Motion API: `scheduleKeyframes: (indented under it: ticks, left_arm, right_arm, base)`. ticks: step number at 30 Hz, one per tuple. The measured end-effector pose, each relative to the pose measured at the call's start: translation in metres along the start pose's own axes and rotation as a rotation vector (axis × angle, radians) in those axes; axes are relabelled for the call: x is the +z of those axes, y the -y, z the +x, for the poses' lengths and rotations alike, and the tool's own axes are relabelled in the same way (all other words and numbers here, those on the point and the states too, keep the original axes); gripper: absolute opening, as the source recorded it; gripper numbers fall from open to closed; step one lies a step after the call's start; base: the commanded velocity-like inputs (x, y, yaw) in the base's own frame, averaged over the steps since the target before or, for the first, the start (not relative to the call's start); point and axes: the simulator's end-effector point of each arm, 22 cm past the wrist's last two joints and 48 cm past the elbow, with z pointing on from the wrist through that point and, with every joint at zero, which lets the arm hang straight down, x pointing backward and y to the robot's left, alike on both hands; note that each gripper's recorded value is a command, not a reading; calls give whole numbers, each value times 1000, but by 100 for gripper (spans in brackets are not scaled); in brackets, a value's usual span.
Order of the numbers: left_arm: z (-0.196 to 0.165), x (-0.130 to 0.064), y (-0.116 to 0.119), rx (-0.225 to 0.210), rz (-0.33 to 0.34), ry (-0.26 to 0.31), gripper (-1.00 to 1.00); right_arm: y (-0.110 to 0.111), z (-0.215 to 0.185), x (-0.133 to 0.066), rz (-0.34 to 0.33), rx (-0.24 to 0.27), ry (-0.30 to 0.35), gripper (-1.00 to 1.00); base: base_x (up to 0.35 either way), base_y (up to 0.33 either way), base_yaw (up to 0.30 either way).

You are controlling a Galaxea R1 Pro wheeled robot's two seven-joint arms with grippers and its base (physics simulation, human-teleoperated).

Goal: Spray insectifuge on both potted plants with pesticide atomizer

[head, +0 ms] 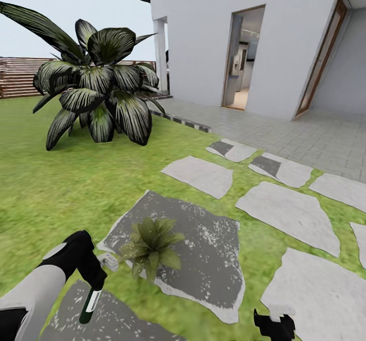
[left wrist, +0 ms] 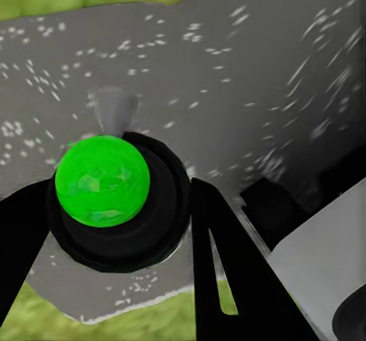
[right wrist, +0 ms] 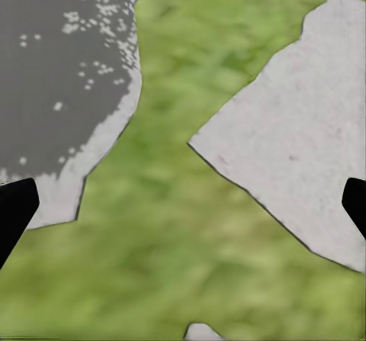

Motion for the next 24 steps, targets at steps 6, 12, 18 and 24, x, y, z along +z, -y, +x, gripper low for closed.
scheduleKeyframes:
  ticks: [6,12,18,24]
  left_arm:
    - [0,0,1,0,0,0,-100]
    - [0,1,1,0,2,-1,-100]
    - [-1,1,2,2,3,0,-100]
    - [-1,1,3,3,2,0,-100]
  right_arm:
    - [0,0,0,0,0,0,100]
    - [0,0,0,0,0,0,100]
    - [0,0,0,0,0,1,100]
    - [0,0,0,0,0,1,100]
  base:
    - [-29,-260,277]
    - [142,-267,277]
    - [206,-229,182]
    - [231,-208,16]
